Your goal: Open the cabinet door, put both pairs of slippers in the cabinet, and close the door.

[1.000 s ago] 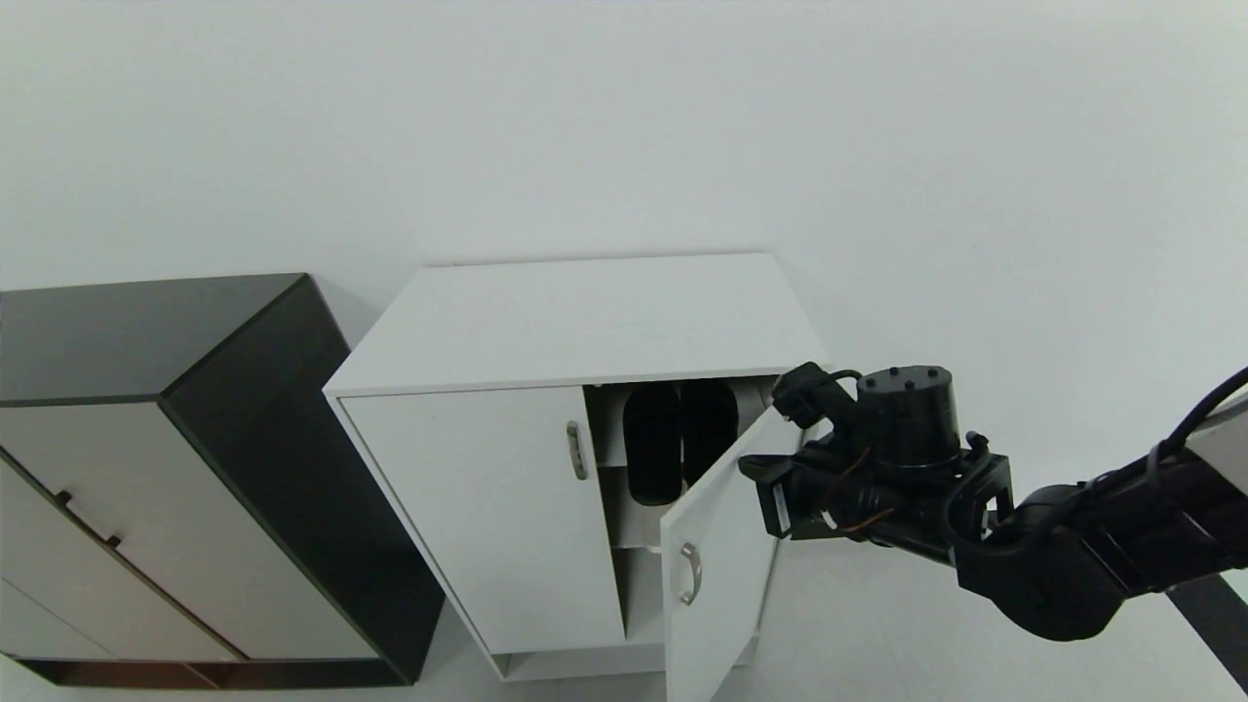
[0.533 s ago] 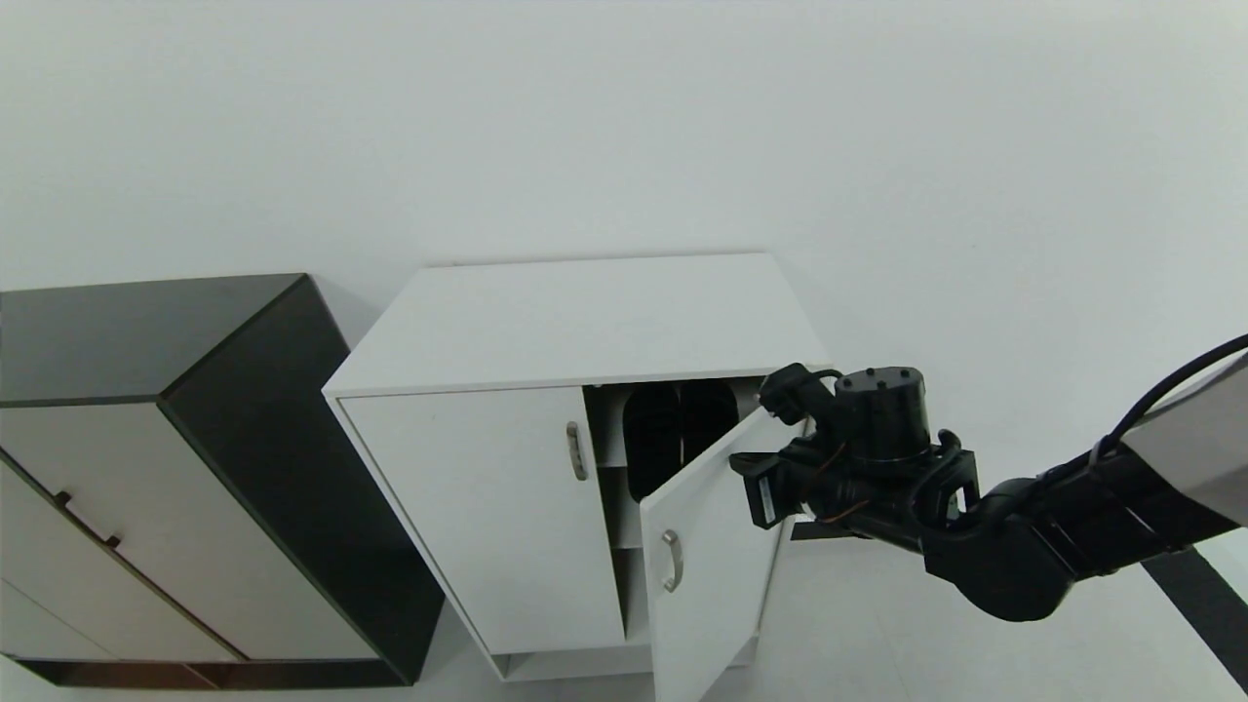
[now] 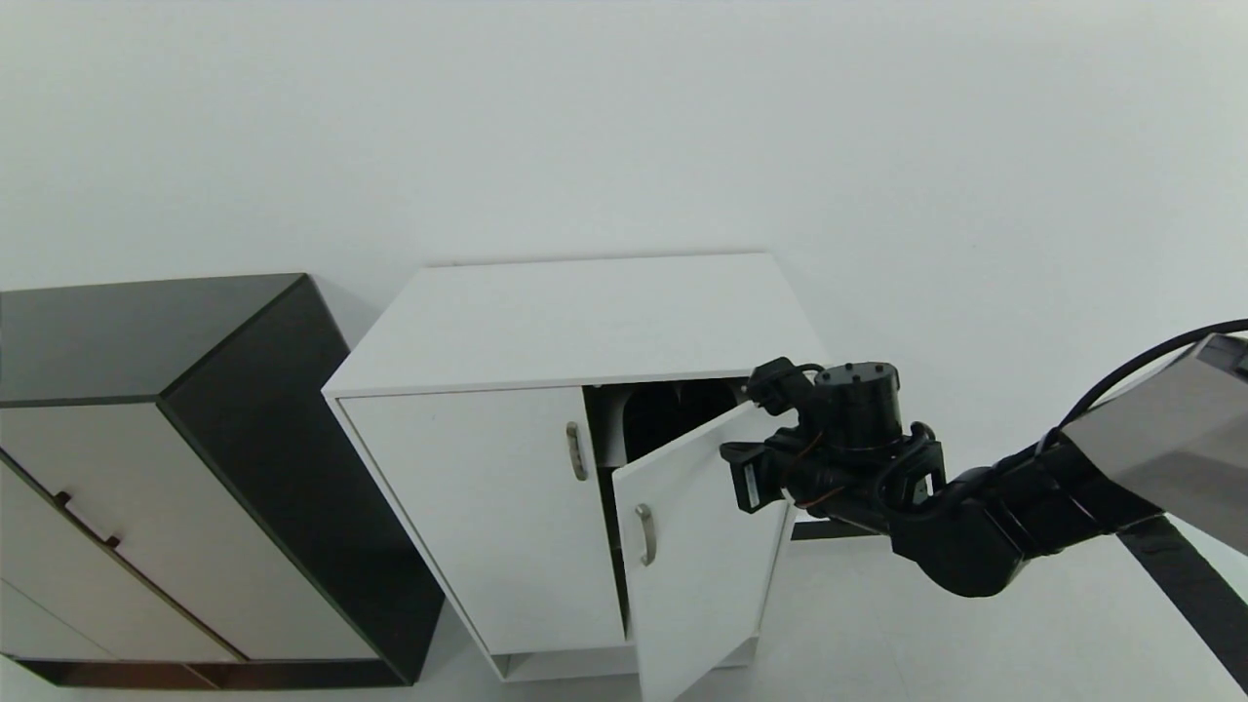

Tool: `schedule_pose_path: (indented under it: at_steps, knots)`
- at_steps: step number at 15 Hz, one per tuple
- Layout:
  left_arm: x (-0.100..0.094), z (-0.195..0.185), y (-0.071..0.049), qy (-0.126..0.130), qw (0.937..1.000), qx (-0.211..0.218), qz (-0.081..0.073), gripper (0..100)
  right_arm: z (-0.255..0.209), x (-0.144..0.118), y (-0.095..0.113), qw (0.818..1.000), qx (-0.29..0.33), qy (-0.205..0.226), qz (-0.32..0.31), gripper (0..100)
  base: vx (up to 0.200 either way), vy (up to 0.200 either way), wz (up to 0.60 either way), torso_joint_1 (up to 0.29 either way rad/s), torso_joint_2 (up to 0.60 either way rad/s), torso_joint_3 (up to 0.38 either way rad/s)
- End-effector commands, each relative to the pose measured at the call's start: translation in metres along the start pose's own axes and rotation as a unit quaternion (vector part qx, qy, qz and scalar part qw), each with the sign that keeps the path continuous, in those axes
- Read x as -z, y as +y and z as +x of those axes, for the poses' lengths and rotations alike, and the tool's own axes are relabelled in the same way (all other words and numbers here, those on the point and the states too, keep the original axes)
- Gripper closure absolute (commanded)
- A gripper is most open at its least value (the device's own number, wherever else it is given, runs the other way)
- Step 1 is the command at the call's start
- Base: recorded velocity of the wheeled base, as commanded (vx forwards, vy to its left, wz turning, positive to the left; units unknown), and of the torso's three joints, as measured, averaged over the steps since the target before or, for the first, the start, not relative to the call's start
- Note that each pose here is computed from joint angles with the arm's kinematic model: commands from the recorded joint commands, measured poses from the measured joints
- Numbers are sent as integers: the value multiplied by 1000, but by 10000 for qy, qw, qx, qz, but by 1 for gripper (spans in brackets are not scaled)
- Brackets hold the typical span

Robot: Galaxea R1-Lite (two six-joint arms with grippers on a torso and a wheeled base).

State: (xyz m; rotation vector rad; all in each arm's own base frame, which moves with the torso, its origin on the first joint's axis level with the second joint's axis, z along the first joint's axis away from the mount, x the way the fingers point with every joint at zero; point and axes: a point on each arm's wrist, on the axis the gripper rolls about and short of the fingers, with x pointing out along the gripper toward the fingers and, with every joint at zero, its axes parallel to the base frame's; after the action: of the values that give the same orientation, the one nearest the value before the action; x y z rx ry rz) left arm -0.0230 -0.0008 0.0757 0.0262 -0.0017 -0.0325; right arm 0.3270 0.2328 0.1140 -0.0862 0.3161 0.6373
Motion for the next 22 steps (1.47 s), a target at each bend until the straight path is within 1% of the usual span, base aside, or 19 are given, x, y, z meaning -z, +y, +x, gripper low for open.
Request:
schedule_pose_path:
  at_steps: [1,7,11,16,22]
  knots:
    - [0,0,0,6,10000,-2,-8,100,4,1,-1,10000,8,-6,2,100,0,0,0,0,0,0]
    - [0,0,0,6,10000,-2,-1,100,10,-5,-4,9999,36,-129,8,100,0,0,0,0,0,0]
    - [0,0,0,6,10000,-2,-1,100,22,-8,-11,9997,116,-230,38,100,0,0,0,0,0,0]
    - [0,0,0,6,10000,-2,-1,100,32,-4,-19,9996,197,-208,64,100,0,0,0,0,0,0]
    - [0,0,0,6,10000,-2,-1,100,35,-7,-27,9992,284,-264,88,100,0,0,0,0,0,0]
